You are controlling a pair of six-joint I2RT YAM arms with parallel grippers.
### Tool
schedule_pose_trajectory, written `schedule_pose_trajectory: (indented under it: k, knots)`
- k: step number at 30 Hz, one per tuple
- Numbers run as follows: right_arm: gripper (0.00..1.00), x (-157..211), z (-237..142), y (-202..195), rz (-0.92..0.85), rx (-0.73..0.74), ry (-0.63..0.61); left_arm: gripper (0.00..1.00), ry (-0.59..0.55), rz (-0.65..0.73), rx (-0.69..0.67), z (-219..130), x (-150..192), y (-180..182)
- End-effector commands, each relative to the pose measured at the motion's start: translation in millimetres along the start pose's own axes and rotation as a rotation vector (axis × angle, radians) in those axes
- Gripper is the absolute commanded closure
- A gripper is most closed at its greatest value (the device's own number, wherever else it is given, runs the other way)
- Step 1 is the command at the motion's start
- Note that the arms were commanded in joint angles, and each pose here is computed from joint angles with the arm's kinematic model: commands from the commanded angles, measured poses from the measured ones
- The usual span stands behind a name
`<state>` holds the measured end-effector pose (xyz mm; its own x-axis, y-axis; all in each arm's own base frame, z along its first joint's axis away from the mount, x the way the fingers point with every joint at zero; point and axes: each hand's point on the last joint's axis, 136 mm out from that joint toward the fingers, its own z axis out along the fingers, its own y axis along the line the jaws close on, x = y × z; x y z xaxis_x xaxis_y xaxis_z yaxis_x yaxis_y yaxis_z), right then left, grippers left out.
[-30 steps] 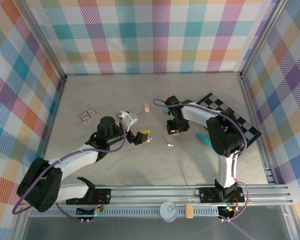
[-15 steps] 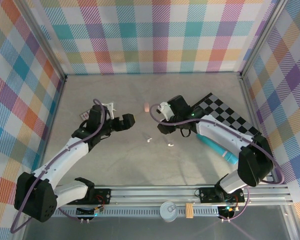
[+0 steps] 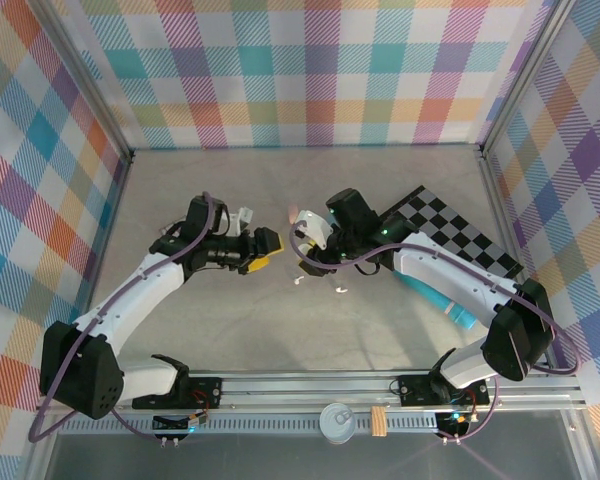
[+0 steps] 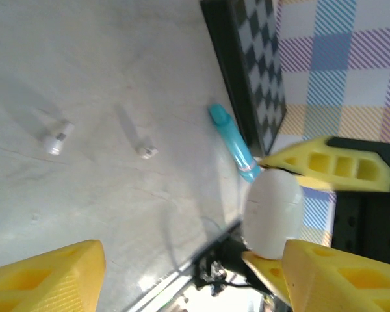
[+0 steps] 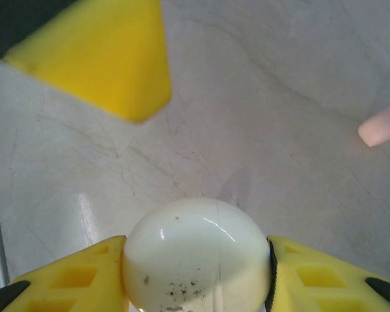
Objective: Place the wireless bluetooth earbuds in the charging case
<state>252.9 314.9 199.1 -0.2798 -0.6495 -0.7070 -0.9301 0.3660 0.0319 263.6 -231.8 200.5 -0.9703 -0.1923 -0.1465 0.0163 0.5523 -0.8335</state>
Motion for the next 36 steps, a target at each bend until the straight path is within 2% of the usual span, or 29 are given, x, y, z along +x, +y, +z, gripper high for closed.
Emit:
schedule_pose_trajectory:
  k: [1,7,17,23,26,29,31,36]
  knots:
    - [0.57,-16,-4,10,-0.052,-0.046,-0.041,0.32,0.058,0.014,0.082,3,13,-29]
    - [0.58,-18,1,15,-0.065,-0.073,-0.043,0.47,0.073,0.048,0.147,14,19,-47]
    - [0.59,-28,-2,22,-0.085,-0.099,-0.083,0.59,0.112,0.055,0.151,27,22,-49]
    - [0.57,-30,-2,18,-0.082,-0.074,-0.089,0.82,0.117,0.059,0.166,27,24,-53]
    - [0.49,-32,-2,14,-0.075,-0.054,-0.093,0.89,0.098,0.087,0.176,23,24,-56]
    - [0.33,-36,-11,14,-0.063,-0.047,-0.124,0.90,0.036,0.171,0.197,16,18,-62]
    - [0.25,-40,-25,19,-0.042,-0.085,-0.177,0.91,-0.029,0.287,0.220,8,14,-70]
    - [0.23,-47,-79,38,0.049,-0.328,-0.403,0.96,-0.193,0.561,0.299,-13,6,-93]
